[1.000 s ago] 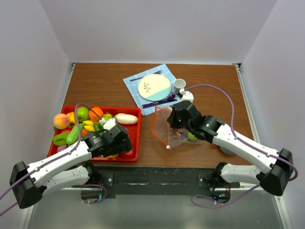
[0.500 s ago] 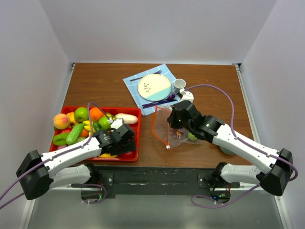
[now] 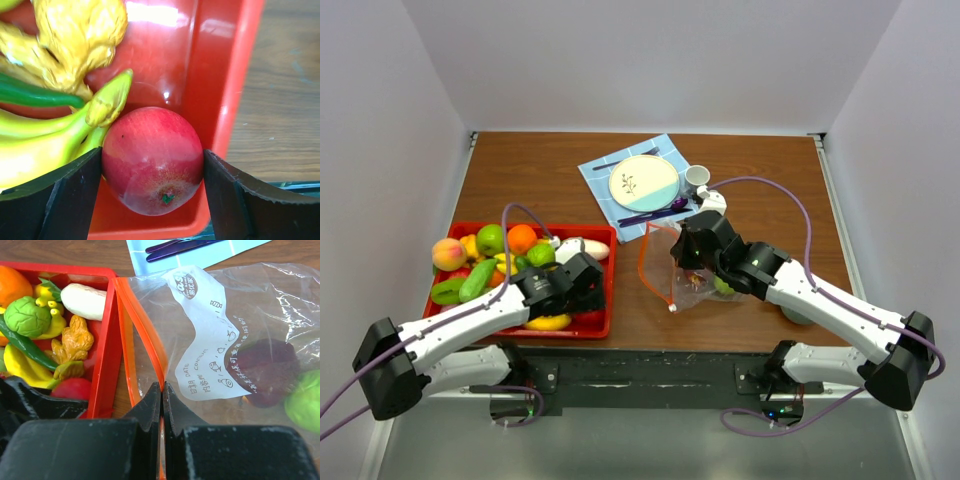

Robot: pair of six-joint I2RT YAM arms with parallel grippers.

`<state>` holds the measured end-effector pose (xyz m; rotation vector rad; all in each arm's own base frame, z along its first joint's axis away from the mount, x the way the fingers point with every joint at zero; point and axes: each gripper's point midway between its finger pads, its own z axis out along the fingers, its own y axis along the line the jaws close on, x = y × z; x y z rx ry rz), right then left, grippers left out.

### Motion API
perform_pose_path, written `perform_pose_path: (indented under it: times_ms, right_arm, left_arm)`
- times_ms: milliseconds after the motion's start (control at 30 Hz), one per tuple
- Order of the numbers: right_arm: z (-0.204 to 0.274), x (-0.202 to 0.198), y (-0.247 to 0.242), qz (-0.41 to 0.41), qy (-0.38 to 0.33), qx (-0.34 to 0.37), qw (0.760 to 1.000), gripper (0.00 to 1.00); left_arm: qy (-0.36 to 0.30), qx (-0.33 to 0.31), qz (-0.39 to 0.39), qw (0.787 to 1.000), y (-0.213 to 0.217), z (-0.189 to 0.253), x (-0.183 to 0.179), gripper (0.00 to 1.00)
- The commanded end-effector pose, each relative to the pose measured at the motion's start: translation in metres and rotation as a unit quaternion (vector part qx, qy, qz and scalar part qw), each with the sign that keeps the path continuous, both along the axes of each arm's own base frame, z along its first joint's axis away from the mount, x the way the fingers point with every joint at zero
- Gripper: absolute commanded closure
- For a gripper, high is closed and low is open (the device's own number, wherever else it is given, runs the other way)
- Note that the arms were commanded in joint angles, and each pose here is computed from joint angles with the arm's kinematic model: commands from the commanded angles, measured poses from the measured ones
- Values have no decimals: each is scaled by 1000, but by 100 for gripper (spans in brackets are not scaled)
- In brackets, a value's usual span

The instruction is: Place the food in the zip-top bag and seal the zipper

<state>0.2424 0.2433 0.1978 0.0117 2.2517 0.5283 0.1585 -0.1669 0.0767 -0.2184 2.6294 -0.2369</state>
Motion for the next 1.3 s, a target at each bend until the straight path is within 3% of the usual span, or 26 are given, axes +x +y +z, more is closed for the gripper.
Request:
perform_pose_path:
  times_ms: [0,233,500,800,967,1067,1200,1267]
  right_arm:
    - [8,3,9,4,-9,21,1000,100]
    - [11,3,11,5,-11,26,1000,100]
    - [23,3,17,9,-13,47,999,100]
    - [56,-2,12,2,-33,88,996,100]
    - [62,-6,6,-5,-35,95,995,100]
    - [67,-7,5,-7,-41,102,994,100]
    - [69,-6,4,-8,-42,104,994,100]
    - [67,-7,3,-8,-42,99,994,100]
  left_arm:
    - [-69,-34,-16,997,-16,46,23,58]
    - [-118,-38,-33,992,-25,86,41,65]
    - [-200,-160,-71,964,-85,161,71,67]
    - [-227,-279,-97,928,-151,172,92,68]
    - [-220,-281,-106,928,-170,166,102,67]
    - [-219,-270,-101,932,-174,164,109,52]
    - [-237,-268,-111,927,-181,179,116,22]
    - [-234,-263,-115,929,-181,185,116,16]
